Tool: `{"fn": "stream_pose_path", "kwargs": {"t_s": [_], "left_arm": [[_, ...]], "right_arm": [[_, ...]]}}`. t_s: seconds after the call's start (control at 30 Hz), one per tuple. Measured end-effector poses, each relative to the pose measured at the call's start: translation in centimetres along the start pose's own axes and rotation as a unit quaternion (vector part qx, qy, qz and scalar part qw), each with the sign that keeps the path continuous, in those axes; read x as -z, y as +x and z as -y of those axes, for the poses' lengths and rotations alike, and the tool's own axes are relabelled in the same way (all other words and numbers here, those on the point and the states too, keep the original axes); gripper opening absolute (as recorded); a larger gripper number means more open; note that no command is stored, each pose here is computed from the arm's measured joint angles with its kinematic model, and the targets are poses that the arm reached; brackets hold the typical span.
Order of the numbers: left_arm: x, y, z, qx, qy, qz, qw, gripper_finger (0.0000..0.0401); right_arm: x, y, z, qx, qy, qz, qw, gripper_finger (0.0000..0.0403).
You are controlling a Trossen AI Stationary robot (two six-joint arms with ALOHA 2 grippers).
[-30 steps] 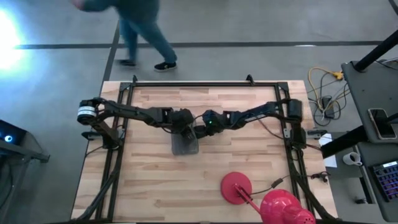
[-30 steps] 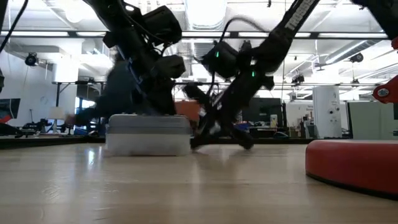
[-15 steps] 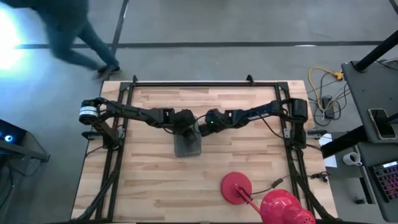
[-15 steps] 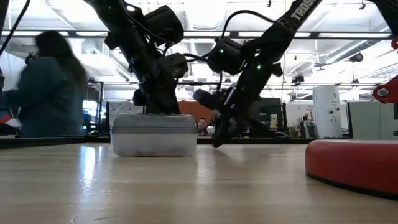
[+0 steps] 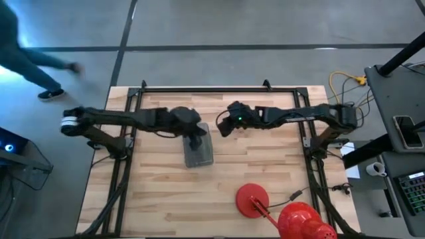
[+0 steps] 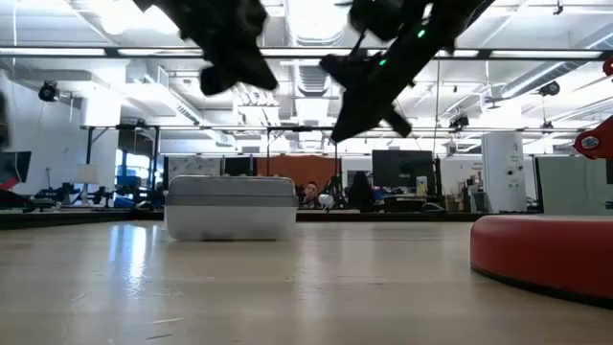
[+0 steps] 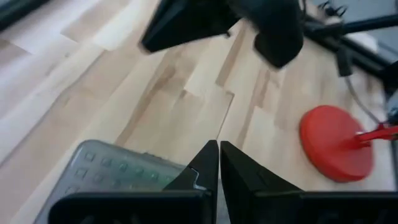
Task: Pick & place school supplies into a supply box
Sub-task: Return to Home Position
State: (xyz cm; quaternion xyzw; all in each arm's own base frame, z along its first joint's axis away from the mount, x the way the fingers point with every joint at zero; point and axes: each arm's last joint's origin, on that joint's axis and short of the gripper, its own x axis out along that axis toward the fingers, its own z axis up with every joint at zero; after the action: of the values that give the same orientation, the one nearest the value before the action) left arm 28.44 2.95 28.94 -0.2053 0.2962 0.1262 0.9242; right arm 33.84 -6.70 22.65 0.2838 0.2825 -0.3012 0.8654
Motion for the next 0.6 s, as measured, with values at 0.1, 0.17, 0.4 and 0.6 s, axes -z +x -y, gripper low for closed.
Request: {"fn": "stream_pose_path", "kwargs": {"t_s": [0.1,0.17,0.4,0.6], "left_arm": [[0.1,-3.2,0.0,0.007,-0.007,0.015,1.000,0.0001],[0.7,-4.8,-0.2,0.009,-0.014,0.017,1.000,0.0001],[3.6,-7.7,-0.8,0.048,-0.046,0.057,0.996,0.0001],[8.0,-7.9,-2.0,0.108,-0.045,0.124,0.985,0.0001]], "right_arm": [[-0.7,-2.8,-0.2,-0.013,-0.053,0.020,0.998,0.0009],[-1.3,-5.2,-0.5,-0.023,-0.086,0.049,0.995,0.0009],[-1.7,-13.1,0.4,0.000,-0.153,0.112,0.982,0.0009],[0.6,-17.9,3.2,-0.002,-0.224,0.078,0.971,0.0009]]}}
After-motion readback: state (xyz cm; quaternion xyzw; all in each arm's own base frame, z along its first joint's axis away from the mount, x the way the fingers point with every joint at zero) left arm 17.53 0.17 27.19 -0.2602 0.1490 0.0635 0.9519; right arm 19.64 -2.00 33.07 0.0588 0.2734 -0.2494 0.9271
